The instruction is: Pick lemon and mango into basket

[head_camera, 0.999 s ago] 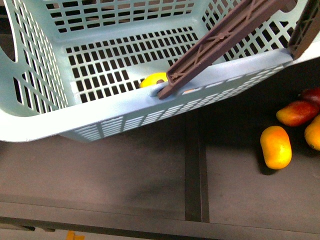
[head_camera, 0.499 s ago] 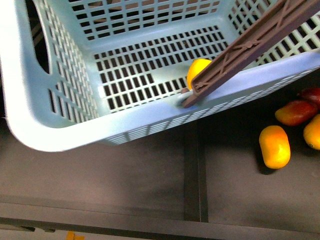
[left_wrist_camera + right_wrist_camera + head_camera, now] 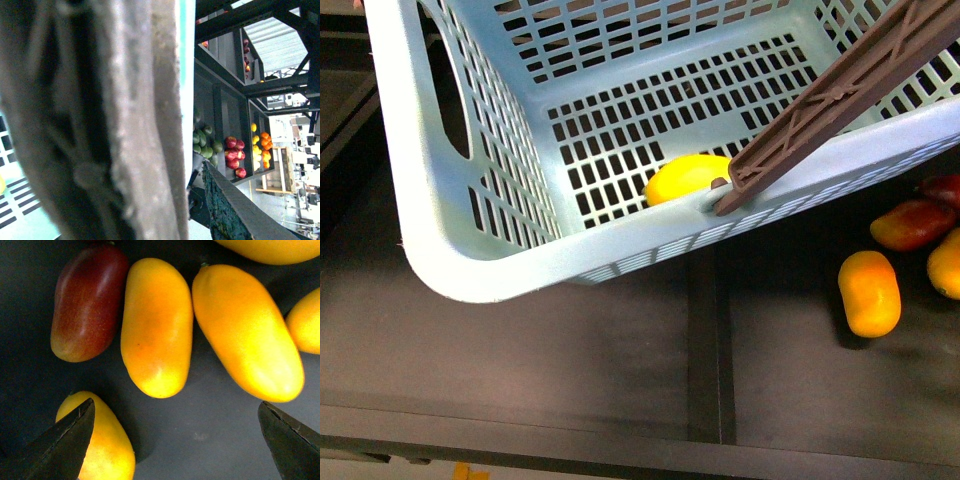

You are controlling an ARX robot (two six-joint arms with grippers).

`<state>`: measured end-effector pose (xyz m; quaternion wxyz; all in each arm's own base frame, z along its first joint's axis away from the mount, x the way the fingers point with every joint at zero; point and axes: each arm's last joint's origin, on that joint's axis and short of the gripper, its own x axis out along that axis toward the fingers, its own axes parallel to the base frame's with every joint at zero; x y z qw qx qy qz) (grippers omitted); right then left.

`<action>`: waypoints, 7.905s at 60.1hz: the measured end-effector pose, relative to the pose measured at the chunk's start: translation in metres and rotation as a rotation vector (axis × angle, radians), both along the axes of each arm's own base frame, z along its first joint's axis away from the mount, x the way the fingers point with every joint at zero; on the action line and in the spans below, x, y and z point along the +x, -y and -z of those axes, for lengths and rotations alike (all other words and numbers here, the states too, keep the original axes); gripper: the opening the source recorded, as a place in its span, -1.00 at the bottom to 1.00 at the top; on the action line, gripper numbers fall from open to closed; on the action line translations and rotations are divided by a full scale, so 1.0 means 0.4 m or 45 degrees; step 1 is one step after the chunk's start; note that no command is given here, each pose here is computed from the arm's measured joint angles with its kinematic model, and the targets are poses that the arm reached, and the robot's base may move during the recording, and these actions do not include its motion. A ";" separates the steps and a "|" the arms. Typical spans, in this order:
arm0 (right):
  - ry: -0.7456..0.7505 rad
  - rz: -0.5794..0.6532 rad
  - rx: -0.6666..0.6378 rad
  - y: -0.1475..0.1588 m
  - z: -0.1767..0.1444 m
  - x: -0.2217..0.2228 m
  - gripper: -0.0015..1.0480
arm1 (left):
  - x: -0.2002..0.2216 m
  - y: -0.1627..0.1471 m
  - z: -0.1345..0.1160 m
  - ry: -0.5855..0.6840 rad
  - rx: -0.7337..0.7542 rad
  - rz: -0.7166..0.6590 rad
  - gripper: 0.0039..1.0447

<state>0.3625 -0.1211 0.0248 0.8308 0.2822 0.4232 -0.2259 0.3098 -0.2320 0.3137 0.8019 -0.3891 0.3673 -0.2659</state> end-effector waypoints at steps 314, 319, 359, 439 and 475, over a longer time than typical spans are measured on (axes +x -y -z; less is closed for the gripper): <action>1.166 -0.605 -0.763 -0.304 -0.369 -0.624 -0.97 | 0.001 -0.001 0.003 -0.003 0.005 -0.005 -0.49; 1.167 -0.605 -0.763 -0.304 -0.369 -0.627 -0.97 | 0.001 -0.001 0.003 -0.003 0.005 -0.005 -0.49; 1.161 -0.607 -0.762 -0.303 -0.361 -0.664 -0.32 | 0.001 -0.001 0.003 -0.001 0.006 -0.007 -0.49; 1.162 -0.607 -0.762 -0.303 -0.361 -0.664 0.83 | 0.414 -0.169 0.381 -0.490 -0.082 -1.605 -0.40; 1.162 -0.607 -0.763 -0.303 -0.361 -0.664 0.83 | 0.163 -0.238 0.181 -0.514 0.056 -1.820 0.87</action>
